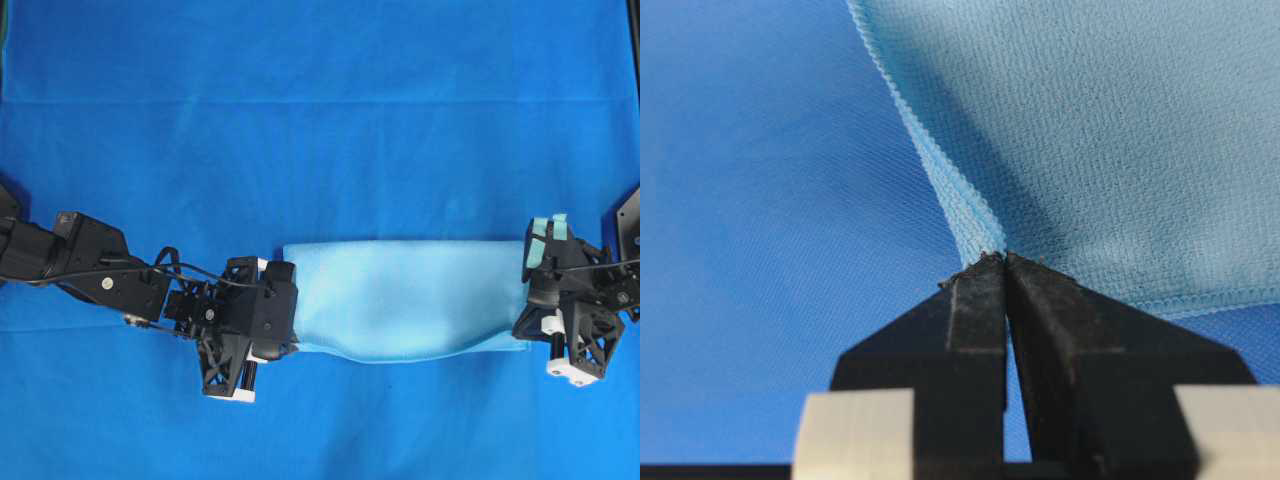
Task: Fold the light blue towel.
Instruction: 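Release the corners and lift both grippers off the folded towel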
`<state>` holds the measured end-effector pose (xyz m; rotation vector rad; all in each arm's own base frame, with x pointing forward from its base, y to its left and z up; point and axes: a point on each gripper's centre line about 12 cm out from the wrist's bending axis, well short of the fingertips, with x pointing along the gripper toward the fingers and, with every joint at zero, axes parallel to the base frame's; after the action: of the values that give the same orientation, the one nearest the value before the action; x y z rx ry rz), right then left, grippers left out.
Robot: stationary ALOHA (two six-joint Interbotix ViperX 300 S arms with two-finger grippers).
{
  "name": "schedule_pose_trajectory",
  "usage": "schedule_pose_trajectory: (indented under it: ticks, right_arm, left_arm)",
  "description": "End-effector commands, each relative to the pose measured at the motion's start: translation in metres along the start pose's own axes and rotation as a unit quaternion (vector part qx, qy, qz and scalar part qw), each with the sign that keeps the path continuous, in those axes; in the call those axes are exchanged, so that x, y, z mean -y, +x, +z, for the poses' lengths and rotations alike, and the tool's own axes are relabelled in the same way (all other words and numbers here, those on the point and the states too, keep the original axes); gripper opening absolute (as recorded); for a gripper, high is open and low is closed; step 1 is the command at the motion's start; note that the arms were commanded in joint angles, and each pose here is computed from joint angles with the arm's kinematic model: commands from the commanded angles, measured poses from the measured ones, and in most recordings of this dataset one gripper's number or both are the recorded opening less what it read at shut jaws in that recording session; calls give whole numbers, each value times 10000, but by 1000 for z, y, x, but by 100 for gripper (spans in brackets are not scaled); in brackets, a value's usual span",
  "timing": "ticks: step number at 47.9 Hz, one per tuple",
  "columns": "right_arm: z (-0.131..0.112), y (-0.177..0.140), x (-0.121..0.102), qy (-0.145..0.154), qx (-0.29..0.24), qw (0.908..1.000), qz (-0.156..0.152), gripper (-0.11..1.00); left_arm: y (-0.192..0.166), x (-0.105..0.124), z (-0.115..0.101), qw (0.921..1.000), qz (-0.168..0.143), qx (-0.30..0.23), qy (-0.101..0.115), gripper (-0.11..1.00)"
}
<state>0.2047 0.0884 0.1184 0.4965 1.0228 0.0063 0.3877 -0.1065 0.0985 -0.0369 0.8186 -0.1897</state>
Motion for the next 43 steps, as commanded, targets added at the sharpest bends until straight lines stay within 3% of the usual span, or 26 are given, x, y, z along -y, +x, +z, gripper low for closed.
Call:
schedule_pose_trajectory:
  ticks: [1, 12, 15, 23, 25, 27, 35, 43]
  right_arm:
    - [4, 0, -5, 32, 57, 10000, 62, 2]
    - [5, 3, -3, 178, 17, 9998, -6, 3]
    - [6, 2, -3, 200, 37, 9998, 6, 9]
    - [7, -4, -4, 116, 27, 9999, -17, 58]
    - [9, -9, -5, 20, 47, 10000, -17, 62]
    - [12, -14, -7, -64, 88, 9999, -28, 58]
    - [29, -39, 2, -323, 411, 9983, -266, 55]
    - [40, -54, 31, -284, 686, 9938, -828, 55]
  left_arm:
    - [-3, 0, 10, 9999, -6, 146, -9, 2]
    - [-3, -5, 12, 9998, 27, 183, -62, 6]
    - [-3, -3, 12, 9998, 15, 189, -36, 17]
    - [-10, -2, 17, 9997, 8, 226, -28, 62]
    - [-15, -2, 19, 9997, 6, 226, -5, 72]
    - [-21, -1, 22, 9997, 1, 256, 33, 76]
    - [-37, -8, 29, 9993, 58, 364, 48, 73]
    - [-38, -28, 29, 9990, 242, 358, -91, 73]
